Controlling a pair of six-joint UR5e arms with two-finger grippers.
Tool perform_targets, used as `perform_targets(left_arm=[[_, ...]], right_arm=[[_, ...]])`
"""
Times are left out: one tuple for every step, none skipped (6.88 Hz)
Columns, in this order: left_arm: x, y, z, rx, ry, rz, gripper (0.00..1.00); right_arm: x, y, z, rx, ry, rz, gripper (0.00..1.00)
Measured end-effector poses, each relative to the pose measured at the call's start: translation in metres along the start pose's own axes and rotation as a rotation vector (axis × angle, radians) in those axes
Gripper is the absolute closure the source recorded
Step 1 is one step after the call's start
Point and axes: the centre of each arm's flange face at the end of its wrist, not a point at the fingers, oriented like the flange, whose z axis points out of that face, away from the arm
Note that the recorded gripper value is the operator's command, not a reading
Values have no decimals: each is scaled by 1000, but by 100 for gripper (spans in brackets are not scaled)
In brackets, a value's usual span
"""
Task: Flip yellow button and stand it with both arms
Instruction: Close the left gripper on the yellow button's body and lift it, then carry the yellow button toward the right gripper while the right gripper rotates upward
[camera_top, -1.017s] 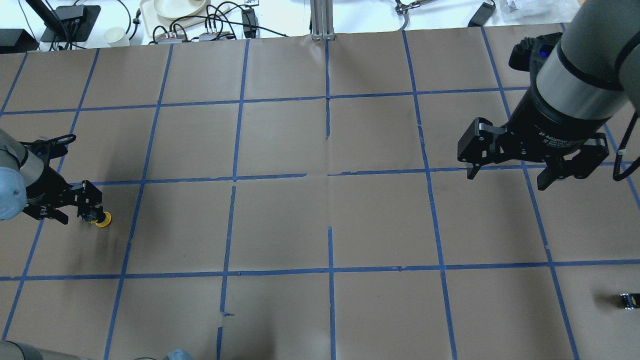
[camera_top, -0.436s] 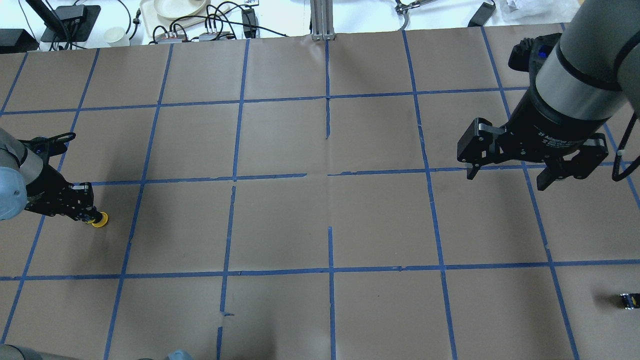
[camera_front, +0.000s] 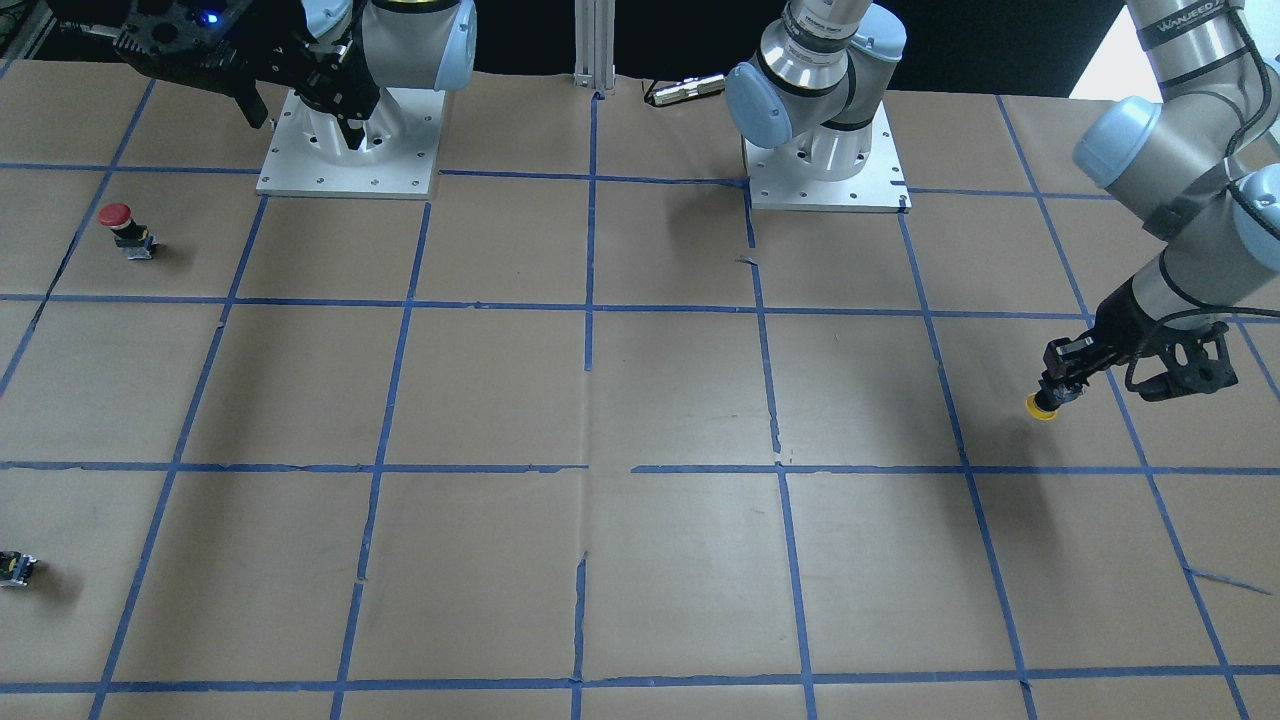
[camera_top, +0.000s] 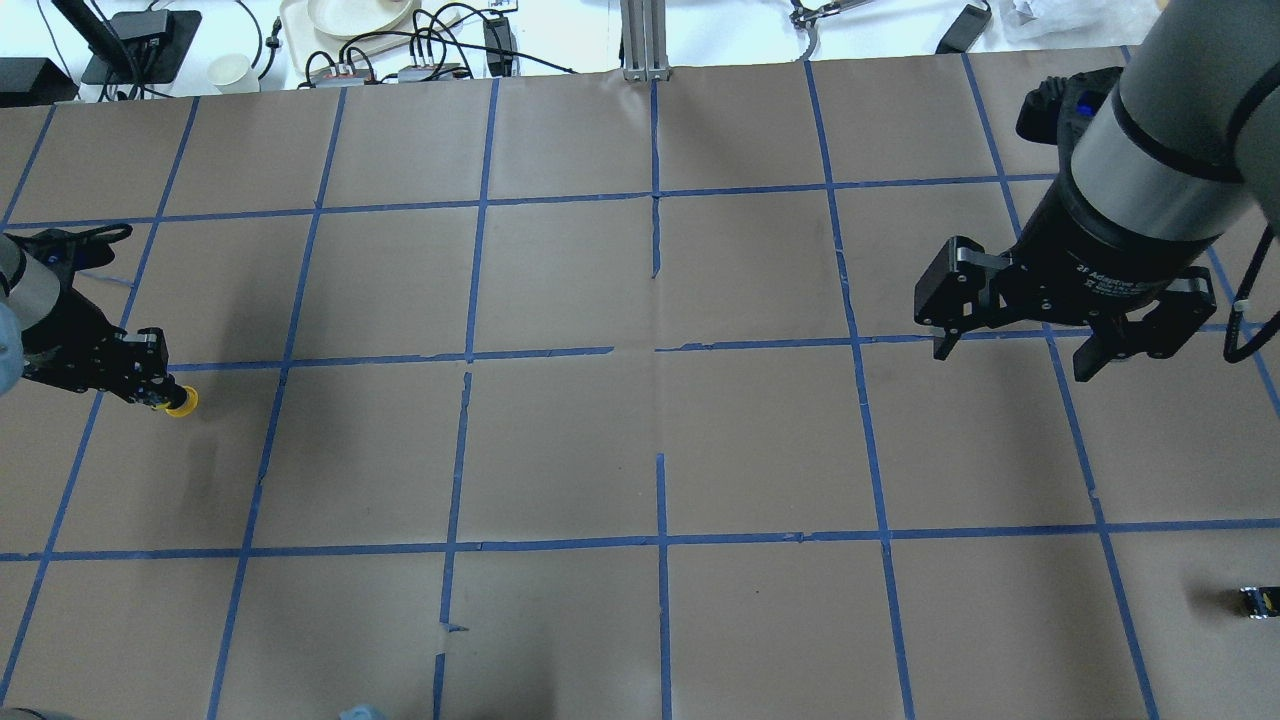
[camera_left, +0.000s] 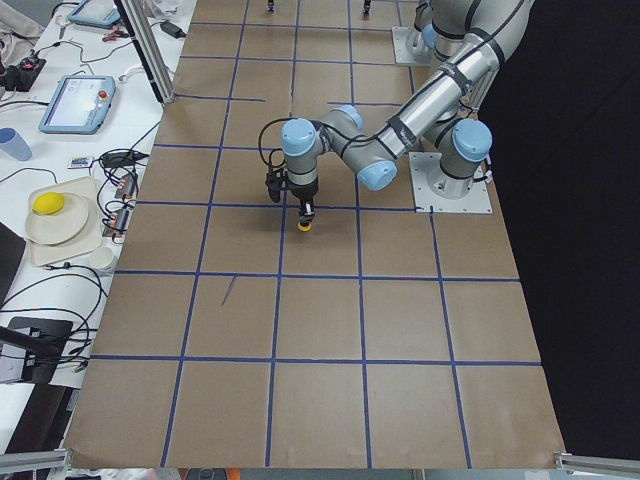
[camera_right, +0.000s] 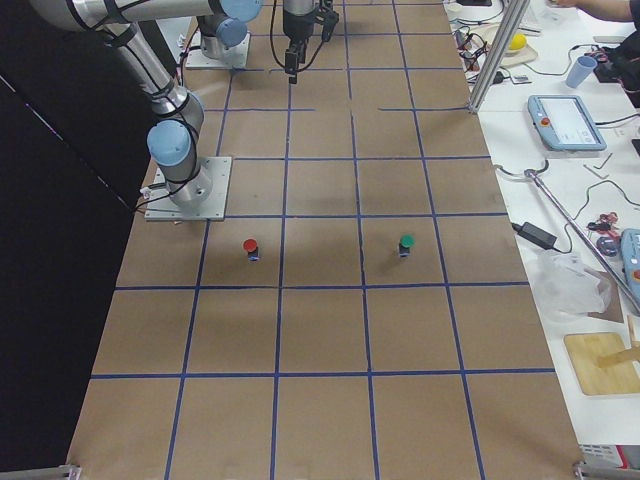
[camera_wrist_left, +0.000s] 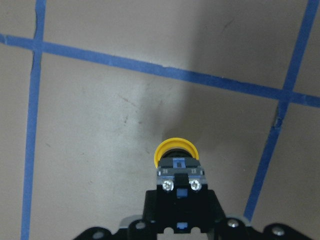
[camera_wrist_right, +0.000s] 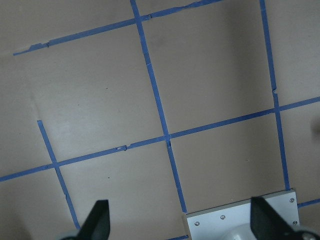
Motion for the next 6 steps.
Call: perform_targets(left_arm=[[17,-5,-32,-14,39,31,100],[43,-9,-66,-29,132,50,100],[80,-6,-96,-56,274,55,99],[121,3,-117,-89,421,67,99],[167,11,-132,-104,550,102,99],[222,22,-147,-106,668,151,99]], right_arm=[[0,-2,-1,6,-2,8,0],[2,-5,-5,21,-7,23,0],[3,-8,-8,30,-13,49,0],[2,-8,-8,26,-43,96,0],[-2,-9,-9,8,-112,154,0],[-4,-11,-12,-23,-211,240,0]])
